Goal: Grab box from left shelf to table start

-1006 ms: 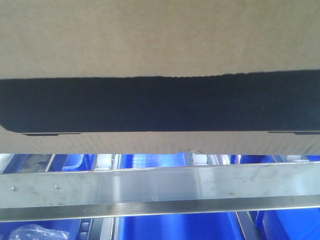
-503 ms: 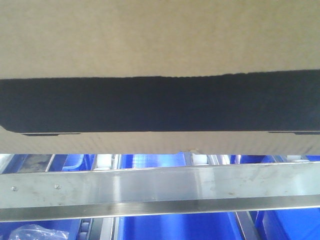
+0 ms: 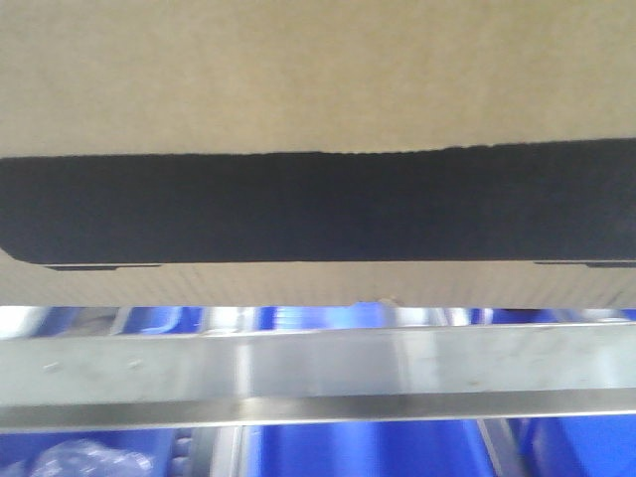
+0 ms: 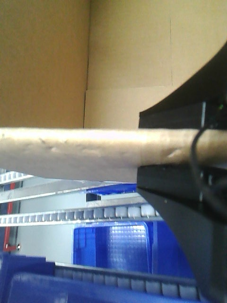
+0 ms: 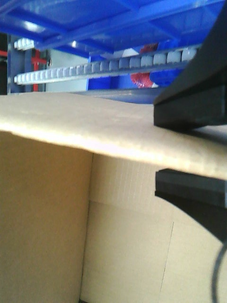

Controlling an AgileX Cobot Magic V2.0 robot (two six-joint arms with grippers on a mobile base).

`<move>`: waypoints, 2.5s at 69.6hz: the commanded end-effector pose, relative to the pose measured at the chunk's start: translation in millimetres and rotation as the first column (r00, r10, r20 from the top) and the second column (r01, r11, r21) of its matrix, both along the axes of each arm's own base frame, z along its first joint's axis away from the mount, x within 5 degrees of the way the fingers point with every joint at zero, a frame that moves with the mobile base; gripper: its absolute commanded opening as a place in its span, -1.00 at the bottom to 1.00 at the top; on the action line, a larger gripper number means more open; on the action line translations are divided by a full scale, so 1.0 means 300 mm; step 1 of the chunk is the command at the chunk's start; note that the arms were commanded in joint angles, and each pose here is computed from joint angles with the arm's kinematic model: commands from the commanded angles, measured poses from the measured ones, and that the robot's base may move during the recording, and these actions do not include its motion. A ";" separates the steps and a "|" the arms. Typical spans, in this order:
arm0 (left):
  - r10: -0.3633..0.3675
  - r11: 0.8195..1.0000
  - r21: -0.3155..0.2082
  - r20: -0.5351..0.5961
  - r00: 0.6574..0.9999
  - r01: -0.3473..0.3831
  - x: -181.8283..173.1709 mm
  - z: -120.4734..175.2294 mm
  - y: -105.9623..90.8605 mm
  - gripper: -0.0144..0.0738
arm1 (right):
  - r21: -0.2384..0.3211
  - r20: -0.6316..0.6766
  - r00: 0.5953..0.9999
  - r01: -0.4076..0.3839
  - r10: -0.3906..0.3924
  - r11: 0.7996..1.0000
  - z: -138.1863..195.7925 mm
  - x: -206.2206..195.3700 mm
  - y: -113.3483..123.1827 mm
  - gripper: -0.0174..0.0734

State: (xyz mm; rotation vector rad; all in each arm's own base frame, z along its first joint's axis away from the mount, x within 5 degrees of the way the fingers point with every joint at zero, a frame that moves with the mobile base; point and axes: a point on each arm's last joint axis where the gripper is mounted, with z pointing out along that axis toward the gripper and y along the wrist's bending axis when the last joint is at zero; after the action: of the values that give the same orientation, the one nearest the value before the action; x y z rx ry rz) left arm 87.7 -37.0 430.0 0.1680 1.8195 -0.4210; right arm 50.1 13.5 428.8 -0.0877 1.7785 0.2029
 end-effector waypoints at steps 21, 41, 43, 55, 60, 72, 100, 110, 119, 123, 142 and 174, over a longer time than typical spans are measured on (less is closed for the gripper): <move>-0.070 0.972 -0.209 0.167 0.983 0.105 -0.023 0.101 -0.022 -0.89 | 0.060 0.176 0.984 -0.002 -0.008 0.998 0.079 -0.004 0.000 -0.49; -0.070 0.972 -0.209 0.167 0.983 0.105 -0.023 0.101 -0.022 -0.89 | 0.060 0.176 0.984 -0.002 -0.008 0.998 0.079 -0.004 0.000 -0.49; -0.070 0.972 -0.209 0.167 0.983 0.105 -0.023 0.101 -0.022 -0.89 | 0.060 0.176 0.984 -0.002 -0.008 0.998 0.079 -0.004 0.000 -0.49; -0.070 0.972 -0.209 0.167 0.983 0.105 -0.023 0.101 -0.022 -0.89 | 0.060 0.176 0.984 -0.002 -0.008 0.998 0.079 -0.004 0.000 -0.49; -0.070 0.972 -0.209 0.167 0.983 0.105 -0.023 0.101 -0.022 -0.89 | 0.060 0.176 0.984 -0.002 -0.008 0.998 0.079 -0.004 0.000 -0.49; -0.070 0.972 -0.209 0.167 0.983 0.105 -0.023 0.101 -0.022 -0.89 | 0.060 0.176 0.984 -0.002 -0.008 0.998 0.079 -0.004 0.000 -0.49; -0.070 0.972 -0.209 0.167 0.983 0.105 -0.023 0.101 -0.022 -0.89 | 0.060 0.176 0.984 -0.002 -0.008 0.998 0.079 -0.004 0.000 -0.49; -0.070 0.972 -0.209 0.167 0.983 0.105 -0.023 0.101 -0.022 -0.89 | 0.060 0.176 0.984 -0.002 -0.008 0.998 0.079 -0.004 0.000 -0.49; -0.070 0.972 -0.209 0.167 0.983 0.105 -0.023 0.101 -0.022 -0.89 | 0.060 0.176 0.984 -0.002 -0.008 0.998 0.079 -0.004 0.000 -0.49; -0.070 0.972 -0.209 0.167 0.983 0.105 -0.023 0.101 -0.022 -0.89 | 0.060 0.176 0.984 -0.002 -0.008 0.998 0.079 -0.004 0.000 -0.49; -0.070 0.972 -0.209 0.167 0.983 0.105 -0.023 0.101 -0.022 -0.89 | 0.060 0.176 0.984 -0.002 -0.008 0.998 0.079 -0.004 0.000 -0.49; -0.070 0.972 -0.209 0.167 0.983 0.105 -0.023 0.101 -0.022 -0.89 | 0.060 0.176 0.984 -0.002 -0.008 0.998 0.079 -0.004 0.000 -0.49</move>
State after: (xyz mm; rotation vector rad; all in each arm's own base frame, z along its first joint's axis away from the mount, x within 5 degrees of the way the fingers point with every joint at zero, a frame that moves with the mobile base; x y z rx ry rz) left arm 89.7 -38.3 429.4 0.1680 1.8257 -0.4202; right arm 50.1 13.4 428.8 -0.0885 1.7785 0.2001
